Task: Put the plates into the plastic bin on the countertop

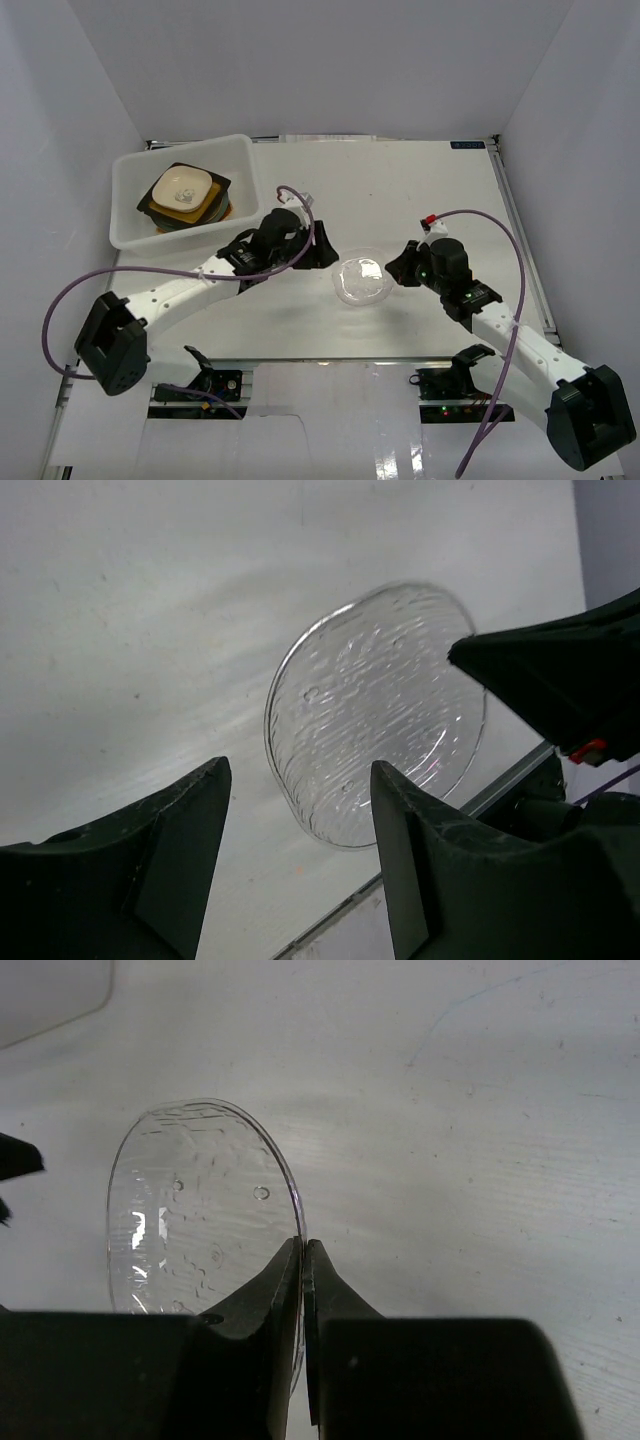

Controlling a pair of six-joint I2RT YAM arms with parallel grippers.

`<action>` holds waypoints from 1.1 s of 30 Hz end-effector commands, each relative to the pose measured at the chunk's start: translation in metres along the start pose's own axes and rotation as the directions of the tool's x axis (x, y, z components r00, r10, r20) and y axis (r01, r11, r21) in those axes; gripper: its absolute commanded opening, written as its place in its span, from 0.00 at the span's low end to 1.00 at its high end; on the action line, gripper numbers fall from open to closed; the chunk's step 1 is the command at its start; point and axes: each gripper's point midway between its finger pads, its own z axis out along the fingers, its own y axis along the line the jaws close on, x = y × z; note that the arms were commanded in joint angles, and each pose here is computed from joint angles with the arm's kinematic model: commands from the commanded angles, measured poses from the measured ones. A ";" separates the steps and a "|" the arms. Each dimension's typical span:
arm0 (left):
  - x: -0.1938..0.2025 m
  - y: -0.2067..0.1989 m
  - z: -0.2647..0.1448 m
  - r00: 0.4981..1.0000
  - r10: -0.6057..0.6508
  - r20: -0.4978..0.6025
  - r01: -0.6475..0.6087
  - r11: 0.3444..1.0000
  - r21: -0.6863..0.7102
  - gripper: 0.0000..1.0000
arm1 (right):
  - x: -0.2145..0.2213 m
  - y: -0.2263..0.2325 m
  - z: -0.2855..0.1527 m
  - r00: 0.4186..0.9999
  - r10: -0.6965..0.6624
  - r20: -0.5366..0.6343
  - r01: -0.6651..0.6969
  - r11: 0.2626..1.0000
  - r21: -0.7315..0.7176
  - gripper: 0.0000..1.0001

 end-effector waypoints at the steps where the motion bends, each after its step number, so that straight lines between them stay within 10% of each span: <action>1: 0.040 -0.013 0.011 0.991 -0.018 -0.132 0.023 0.999 0.035 0.68 | -0.036 0.014 -0.001 0.994 -0.017 0.105 0.019 1.000 -0.018 0.08; 8: 0.066 -0.010 0.037 0.974 0.012 -0.228 -0.008 1.000 0.017 0.63 | -0.045 0.019 -0.003 0.991 -0.012 0.136 0.016 0.999 -0.032 0.08; 14: 0.057 -0.003 0.043 0.982 0.029 -0.185 -0.034 0.999 -0.026 0.01 | -0.038 0.015 -0.003 0.992 -0.006 0.129 0.009 1.000 -0.029 0.08; 17: 0.040 -0.006 0.038 0.989 0.052 -0.136 -0.058 0.997 -0.042 0.00 | -0.034 0.014 -0.005 0.992 0.002 0.127 0.001 1.000 -0.027 0.20; 23: -0.040 0.019 0.012 0.999 0.026 0.035 -0.021 0.992 -0.126 0.00 | -0.033 0.017 -0.019 0.989 -0.003 0.150 0.011 0.999 -0.050 0.86; 33: -0.221 0.191 -0.110 0.839 -0.086 0.538 0.339 0.856 -0.390 0.00 | 0.009 0.015 -0.015 0.999 0.010 0.034 -0.006 0.994 -0.112 0.90</action>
